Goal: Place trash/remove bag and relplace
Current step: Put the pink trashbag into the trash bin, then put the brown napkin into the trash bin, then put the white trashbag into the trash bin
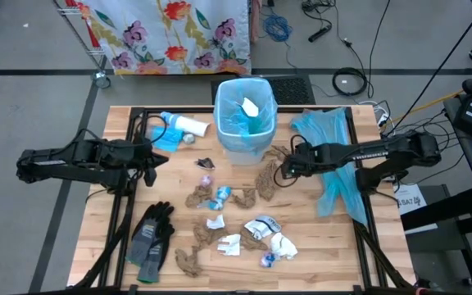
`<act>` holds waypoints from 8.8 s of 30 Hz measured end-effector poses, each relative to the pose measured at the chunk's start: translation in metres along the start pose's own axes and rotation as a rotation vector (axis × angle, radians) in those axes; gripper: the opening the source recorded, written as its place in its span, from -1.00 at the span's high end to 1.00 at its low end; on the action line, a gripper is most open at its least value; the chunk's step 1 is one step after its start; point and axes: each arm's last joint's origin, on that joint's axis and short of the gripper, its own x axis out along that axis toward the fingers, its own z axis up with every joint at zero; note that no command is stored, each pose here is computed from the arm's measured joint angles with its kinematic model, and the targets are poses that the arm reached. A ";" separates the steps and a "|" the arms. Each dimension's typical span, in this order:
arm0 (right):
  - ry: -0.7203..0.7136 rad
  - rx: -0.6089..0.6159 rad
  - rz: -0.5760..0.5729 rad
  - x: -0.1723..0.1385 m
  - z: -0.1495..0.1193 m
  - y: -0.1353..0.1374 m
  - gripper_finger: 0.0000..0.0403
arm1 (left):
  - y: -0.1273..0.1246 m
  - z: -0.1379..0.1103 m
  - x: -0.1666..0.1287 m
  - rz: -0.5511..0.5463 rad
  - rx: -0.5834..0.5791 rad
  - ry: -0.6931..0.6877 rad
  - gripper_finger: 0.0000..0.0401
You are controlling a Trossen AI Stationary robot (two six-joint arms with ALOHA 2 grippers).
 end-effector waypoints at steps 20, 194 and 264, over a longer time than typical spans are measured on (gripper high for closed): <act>0.060 -0.039 0.078 0.062 0.010 -0.014 0.03 | 0.001 0.000 0.000 0.020 -0.074 -0.007 0.97; -0.897 -0.610 0.573 -0.221 0.125 0.069 1.00 | 0.003 0.001 0.001 0.095 -0.096 -0.044 0.97; -0.172 -0.040 0.136 -0.140 -0.076 0.102 0.20 | 0.001 0.007 0.000 0.095 -0.084 -0.113 0.97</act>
